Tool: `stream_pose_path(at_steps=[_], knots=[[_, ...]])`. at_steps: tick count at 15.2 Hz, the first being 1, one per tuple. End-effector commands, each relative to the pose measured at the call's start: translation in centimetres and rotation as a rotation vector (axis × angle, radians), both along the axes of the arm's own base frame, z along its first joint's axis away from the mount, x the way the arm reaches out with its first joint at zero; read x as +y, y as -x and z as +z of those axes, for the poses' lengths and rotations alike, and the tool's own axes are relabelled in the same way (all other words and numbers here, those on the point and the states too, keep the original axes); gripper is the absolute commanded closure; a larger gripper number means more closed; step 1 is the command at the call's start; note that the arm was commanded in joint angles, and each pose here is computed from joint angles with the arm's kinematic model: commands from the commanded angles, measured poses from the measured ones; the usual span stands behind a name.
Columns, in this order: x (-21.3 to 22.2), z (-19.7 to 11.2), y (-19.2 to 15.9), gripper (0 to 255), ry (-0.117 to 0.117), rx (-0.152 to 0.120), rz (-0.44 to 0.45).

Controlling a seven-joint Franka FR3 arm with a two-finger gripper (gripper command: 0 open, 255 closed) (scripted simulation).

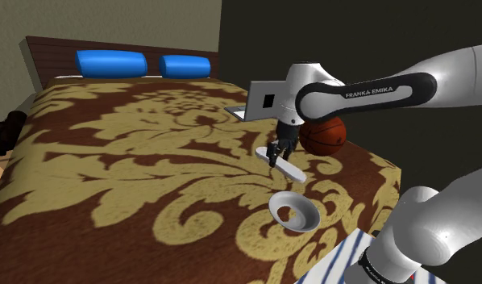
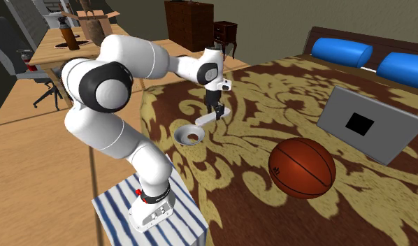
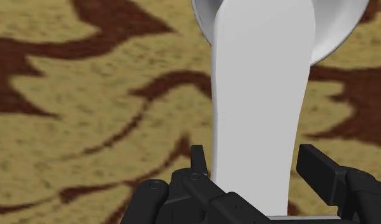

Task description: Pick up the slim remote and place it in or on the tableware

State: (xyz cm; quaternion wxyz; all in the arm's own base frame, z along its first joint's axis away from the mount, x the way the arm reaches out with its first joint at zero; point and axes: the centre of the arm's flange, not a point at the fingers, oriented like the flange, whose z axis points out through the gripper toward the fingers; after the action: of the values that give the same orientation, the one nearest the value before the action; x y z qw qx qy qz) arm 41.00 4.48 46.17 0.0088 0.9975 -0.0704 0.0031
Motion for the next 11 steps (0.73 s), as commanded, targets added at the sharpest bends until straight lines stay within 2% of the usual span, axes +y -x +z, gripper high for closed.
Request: stream_pose_path(at_steps=[1,9,11], knots=[[1.1,-0.3,2.2,255,0.000,-0.001,-0.001],[5.8,0.1,11.7,255,0.000,-0.001,-0.001],[6.3,-0.4,12.7,255,0.000,-0.001,-0.001]])
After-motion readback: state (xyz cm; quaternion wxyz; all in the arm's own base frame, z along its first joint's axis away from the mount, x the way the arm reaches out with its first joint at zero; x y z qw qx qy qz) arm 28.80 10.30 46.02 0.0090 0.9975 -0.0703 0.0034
